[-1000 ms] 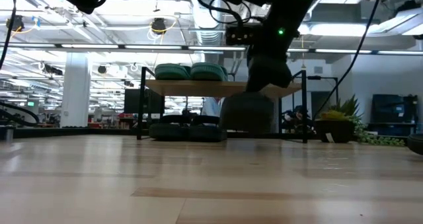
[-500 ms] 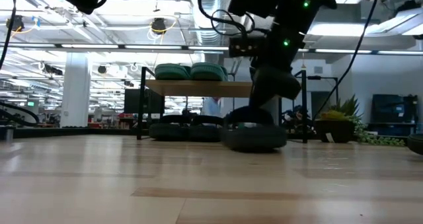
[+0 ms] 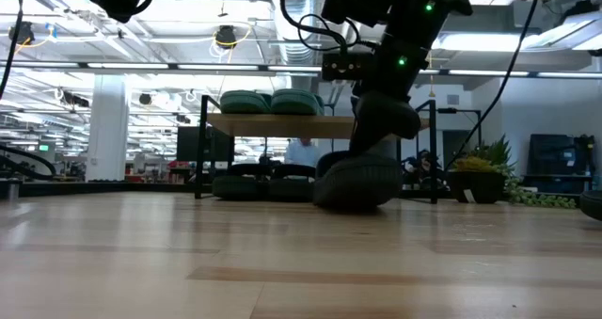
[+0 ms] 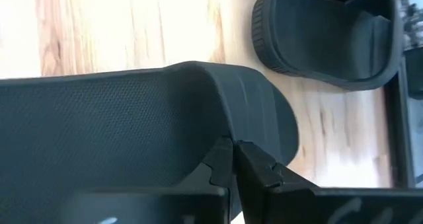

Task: Pick and place slides into the shelf
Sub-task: Put the right black slide under the shelf

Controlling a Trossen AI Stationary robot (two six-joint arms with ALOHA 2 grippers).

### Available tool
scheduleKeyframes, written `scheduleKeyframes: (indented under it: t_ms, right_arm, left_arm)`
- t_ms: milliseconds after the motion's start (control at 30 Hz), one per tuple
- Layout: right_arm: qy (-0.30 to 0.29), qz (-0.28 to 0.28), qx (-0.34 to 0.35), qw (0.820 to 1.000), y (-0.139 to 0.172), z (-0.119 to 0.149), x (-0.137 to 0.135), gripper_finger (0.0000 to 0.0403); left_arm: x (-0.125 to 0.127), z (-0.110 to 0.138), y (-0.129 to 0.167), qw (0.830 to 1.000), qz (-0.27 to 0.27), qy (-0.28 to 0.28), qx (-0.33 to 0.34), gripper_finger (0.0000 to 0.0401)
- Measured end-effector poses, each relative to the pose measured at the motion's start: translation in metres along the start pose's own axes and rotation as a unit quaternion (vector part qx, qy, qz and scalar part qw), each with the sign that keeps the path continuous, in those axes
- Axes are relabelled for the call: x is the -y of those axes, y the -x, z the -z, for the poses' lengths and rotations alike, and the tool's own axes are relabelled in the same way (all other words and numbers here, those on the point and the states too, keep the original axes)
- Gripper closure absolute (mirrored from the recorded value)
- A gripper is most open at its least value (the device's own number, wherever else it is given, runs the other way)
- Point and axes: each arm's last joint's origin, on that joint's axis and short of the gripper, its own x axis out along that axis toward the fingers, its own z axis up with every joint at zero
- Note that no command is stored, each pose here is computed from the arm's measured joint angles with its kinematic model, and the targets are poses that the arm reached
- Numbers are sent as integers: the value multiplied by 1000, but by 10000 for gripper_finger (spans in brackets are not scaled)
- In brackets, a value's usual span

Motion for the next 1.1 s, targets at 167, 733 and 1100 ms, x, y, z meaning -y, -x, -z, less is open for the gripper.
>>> scheduleKeyframes:
  t_ms: [167, 733, 1100]
  right_arm:
    - [-2, -10, -1, 1000, 0, 0, 0, 370]
    - [-28, -32, 5, 999, 3, -2, -2, 335]
    - [-7, -65, 15, 998, 31, -14, -19, 335]
  left_arm:
    - [0, 0, 0, 1000, 0, 0, 0, 388]
    - [0, 0, 0, 1000, -1, -2, -2, 388]
    - [0, 0, 0, 1000, 0, 3, -1, 388]
